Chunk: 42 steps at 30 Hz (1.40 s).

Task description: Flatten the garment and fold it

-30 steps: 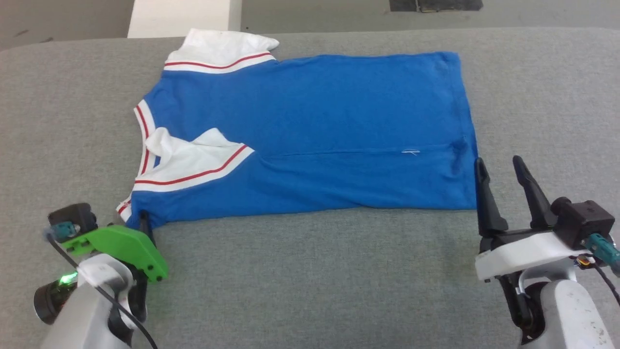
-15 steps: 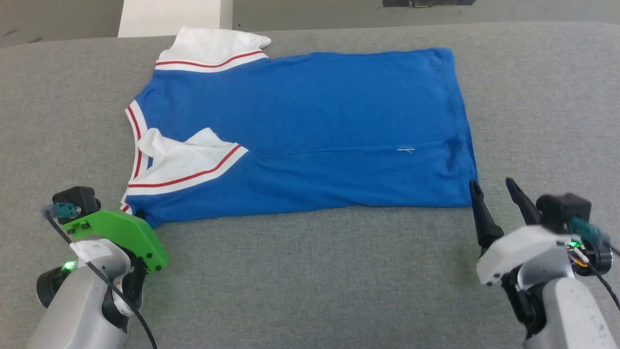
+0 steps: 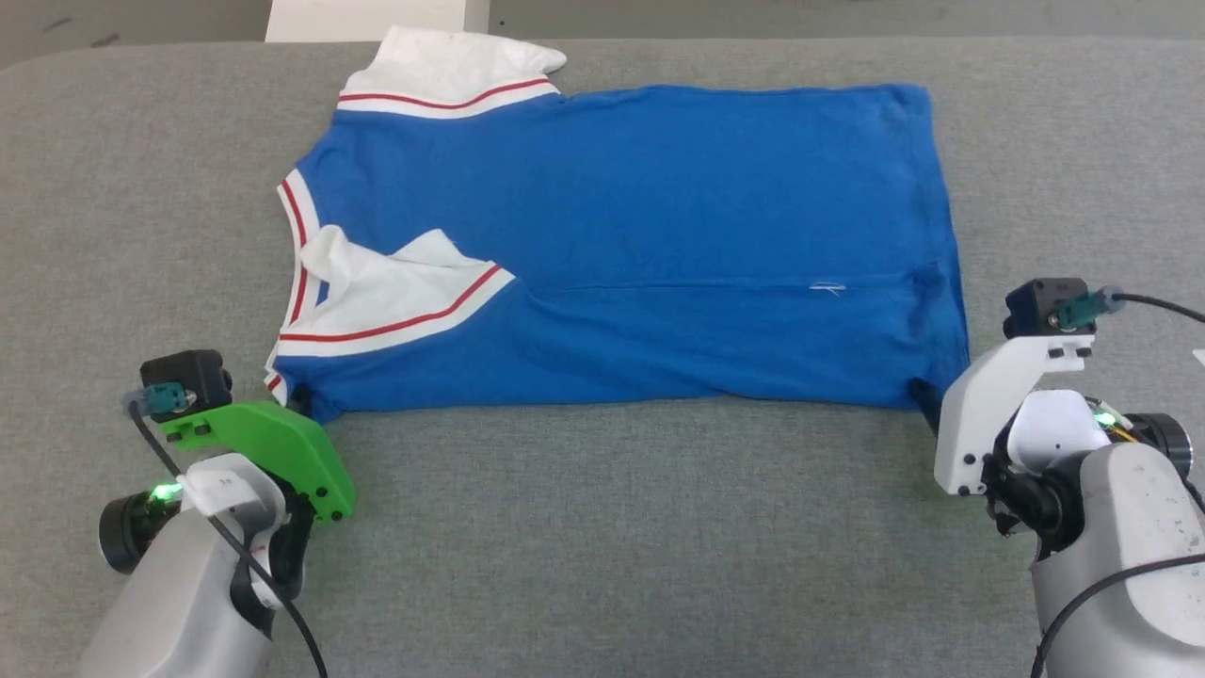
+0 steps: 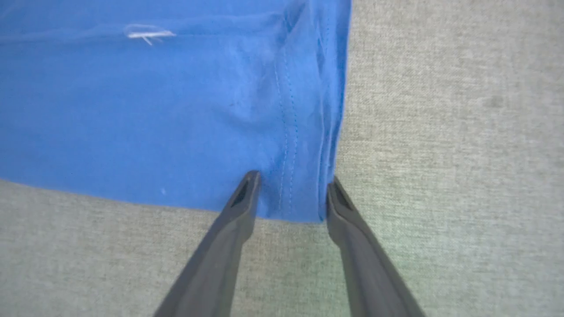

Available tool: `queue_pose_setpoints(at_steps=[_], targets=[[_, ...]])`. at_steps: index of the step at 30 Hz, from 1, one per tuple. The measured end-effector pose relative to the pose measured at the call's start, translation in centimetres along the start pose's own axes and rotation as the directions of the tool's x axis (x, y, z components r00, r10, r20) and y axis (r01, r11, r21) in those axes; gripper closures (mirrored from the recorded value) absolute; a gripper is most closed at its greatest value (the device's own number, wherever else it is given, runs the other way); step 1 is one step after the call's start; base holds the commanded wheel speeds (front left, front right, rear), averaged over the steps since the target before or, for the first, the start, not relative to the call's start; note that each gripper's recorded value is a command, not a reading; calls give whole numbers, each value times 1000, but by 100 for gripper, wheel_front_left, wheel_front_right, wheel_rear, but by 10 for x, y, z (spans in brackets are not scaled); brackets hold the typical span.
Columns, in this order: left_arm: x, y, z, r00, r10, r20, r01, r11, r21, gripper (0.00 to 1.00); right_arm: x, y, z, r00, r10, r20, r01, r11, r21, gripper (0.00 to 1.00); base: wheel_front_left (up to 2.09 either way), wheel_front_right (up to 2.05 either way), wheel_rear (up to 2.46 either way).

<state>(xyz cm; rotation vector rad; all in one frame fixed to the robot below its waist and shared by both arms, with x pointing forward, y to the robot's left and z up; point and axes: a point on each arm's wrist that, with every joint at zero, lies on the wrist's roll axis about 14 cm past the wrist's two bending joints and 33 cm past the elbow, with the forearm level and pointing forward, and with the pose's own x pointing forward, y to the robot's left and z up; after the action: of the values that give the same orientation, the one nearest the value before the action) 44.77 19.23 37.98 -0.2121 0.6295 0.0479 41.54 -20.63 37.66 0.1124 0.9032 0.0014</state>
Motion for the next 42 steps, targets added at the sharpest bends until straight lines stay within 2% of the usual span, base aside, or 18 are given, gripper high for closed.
queue_pose_setpoints(at_steps=[7,13,18,24,30,31,32,33,39,42], targets=[[-17,7,17,990,1,138,-12,996,83,100,-27,1,13,991,16,133,-21,999,31,100,0,0,0],[-51,21,13,986,23,165,-43,992,117,100,-62,-9,2,981,-4,196,-8,998,59,100,0,0,0],[-79,27,-21,998,41,57,-48,991,127,100,-76,-18,-31,993,-29,113,21,997,73,100,0,0,0],[-90,24,-60,997,36,-65,-29,994,102,100,-66,-23,-75,999,-36,-27,39,995,95,100,0,0,0],[-84,25,-74,996,31,-84,-23,995,96,100,-53,-22,-89,999,-22,-33,26,992,126,100,0,0,0],[-84,25,-76,996,29,-84,-21,996,90,73,-52,-22,-88,1000,-17,-19,19,990,139,100,0,0,0],[-83,24,-77,996,27,-85,-20,996,84,39,-52,-22,-88,1000,-13,-8,14,989,149,62,0,0,0],[-83,24,-77,996,25,-82,-19,997,77,0,-52,-21,-87,1000,-9,12,7,988,157,2,0,0,0],[-85,20,-63,1000,11,-15,-10,997,82,0,-61,-20,-69,985,-13,170,-18,984,179,0,0,0,0],[-82,20,-42,997,1,77,-12,990,138,0,-70,-20,-46,951,-31,307,-17,988,153,0,0,0,0]])
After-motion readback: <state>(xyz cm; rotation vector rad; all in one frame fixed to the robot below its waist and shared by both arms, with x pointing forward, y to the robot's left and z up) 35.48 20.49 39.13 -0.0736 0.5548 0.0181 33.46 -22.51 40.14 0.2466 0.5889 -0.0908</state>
